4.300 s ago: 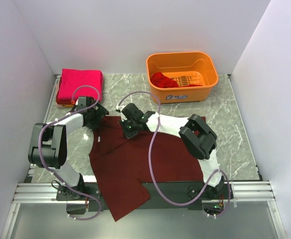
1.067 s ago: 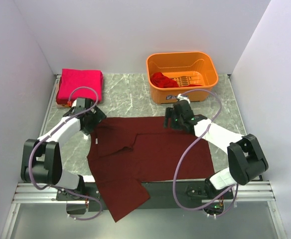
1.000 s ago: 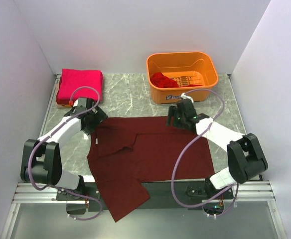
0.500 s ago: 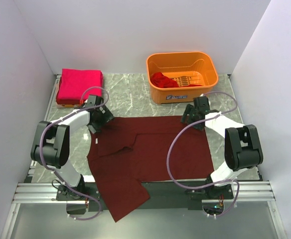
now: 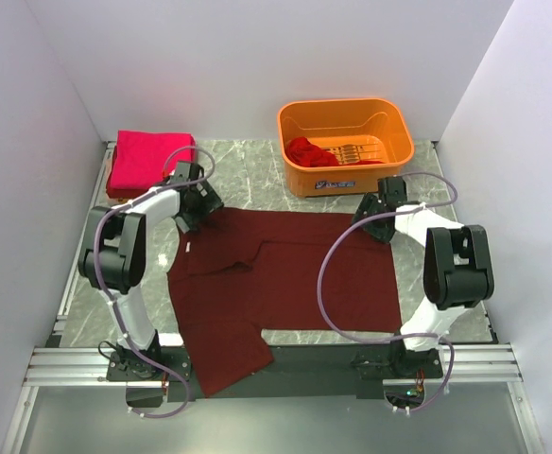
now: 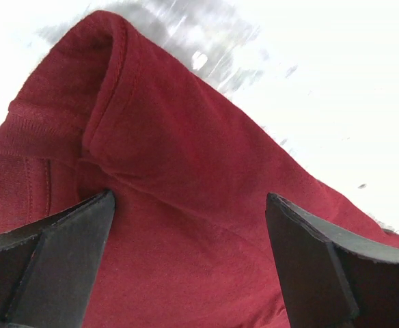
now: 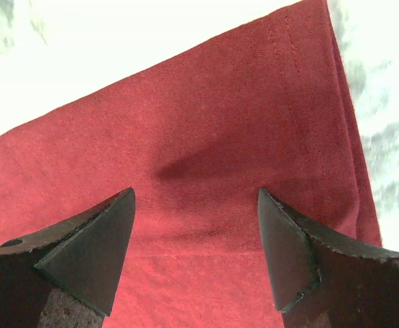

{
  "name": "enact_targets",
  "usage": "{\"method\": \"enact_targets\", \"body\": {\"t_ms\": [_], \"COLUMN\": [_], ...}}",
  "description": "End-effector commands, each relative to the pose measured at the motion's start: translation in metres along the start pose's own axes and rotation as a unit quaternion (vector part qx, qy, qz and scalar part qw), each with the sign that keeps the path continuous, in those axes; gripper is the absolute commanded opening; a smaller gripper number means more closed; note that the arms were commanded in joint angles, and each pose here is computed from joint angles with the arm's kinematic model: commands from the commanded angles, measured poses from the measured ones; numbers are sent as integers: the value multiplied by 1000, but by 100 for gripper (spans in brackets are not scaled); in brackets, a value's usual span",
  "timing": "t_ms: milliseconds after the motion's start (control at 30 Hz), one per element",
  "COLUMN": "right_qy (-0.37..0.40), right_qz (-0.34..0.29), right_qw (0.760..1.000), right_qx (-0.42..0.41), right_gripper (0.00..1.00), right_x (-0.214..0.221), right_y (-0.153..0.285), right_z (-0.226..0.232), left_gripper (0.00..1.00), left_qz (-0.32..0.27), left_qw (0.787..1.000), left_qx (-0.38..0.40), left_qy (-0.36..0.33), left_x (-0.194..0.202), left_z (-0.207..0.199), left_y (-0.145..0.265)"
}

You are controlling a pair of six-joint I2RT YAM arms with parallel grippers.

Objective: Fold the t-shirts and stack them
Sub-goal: Fold the tshirt

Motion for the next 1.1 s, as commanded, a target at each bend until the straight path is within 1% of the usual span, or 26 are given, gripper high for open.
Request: {"method": "enact_targets", "body": {"t_ms": [0,100,333,500,533,633,700,767,800,833,867,900,933,967,1000,1033,1067], "right_qy": [-11,-12,-12,-9,-8,-10,-12,-13,-16,-18,-22,-31,-36,-41,-47,-59,-60], "right_qz": [6,12,2,-9,-15,-30,-30,-38,-41,-56,-52,-56,-73,-69,-76,-91,-88], "right_qw": [1000,1000,1000,1000,1000,999,999,999,998,997,997,997,995,996,995,993,994], "right_qx": [15,9,6,-5,-7,-20,-27,-34,-35,-47,-45,-47,-54,-46,-42,-44,-38], "right_gripper": [79,76,77,77,77,78,78,78,78,79,79,79,79,80,80,81,81], "right_x": [-11,-18,-33,-43,-46,-52,-48,-45,-43,-46,-36,-33,-34,-24,-21,-22,-15], "right_y": [-9,-15,-20,-18,-15,-5,1,13,18,30,32,37,50,51,54,64,65], "right_z": [-5,-1,7,13,15,20,20,19,18,21,14,12,12,3,0,-2,-8], "left_gripper": [100,100,99,99,100,99,99,99,99,99,99,99,99,99,99,100,99], "left_qz": [19,17,10,-7,-15,-19,-36,-36,-51,-42,-44,-59,-50,-62,-60,-41,-37], "left_qw": [1000,1000,1000,1000,999,999,999,999,998,999,999,998,999,998,998,999,999], "left_qx": [-17,-18,-19,-8,-3,-6,4,5,15,8,9,15,2,15,13,-5,-8], "left_qy": [-13,-14,-19,-28,-33,-36,-32,-29,-26,-19,-17,-8,-8,-12,-14,-21,-24], "left_x": [6,-1,-15,-34,-43,-48,-54,-47,-50,-37,-31,-31,-14,-7,3,30,42], "left_z": [4,-1,-11,-23,-29,-30,-33,-28,-30,-22,-20,-21,-9,-14,-10,2,7], "left_y": [-20,-25,-35,-36,-32,-22,-6,5,23,26,34,55,57,78,86,88,94]}}
Point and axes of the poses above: each gripper's point midway between its finger pads, its own y axis back along the fingers, its own z axis along the line the jaws close on, x = y × z, the point moved 2 cm from there along y, back along the fingers, and after that the axes turned 7 degrees about -y, right-handed, at the moved point
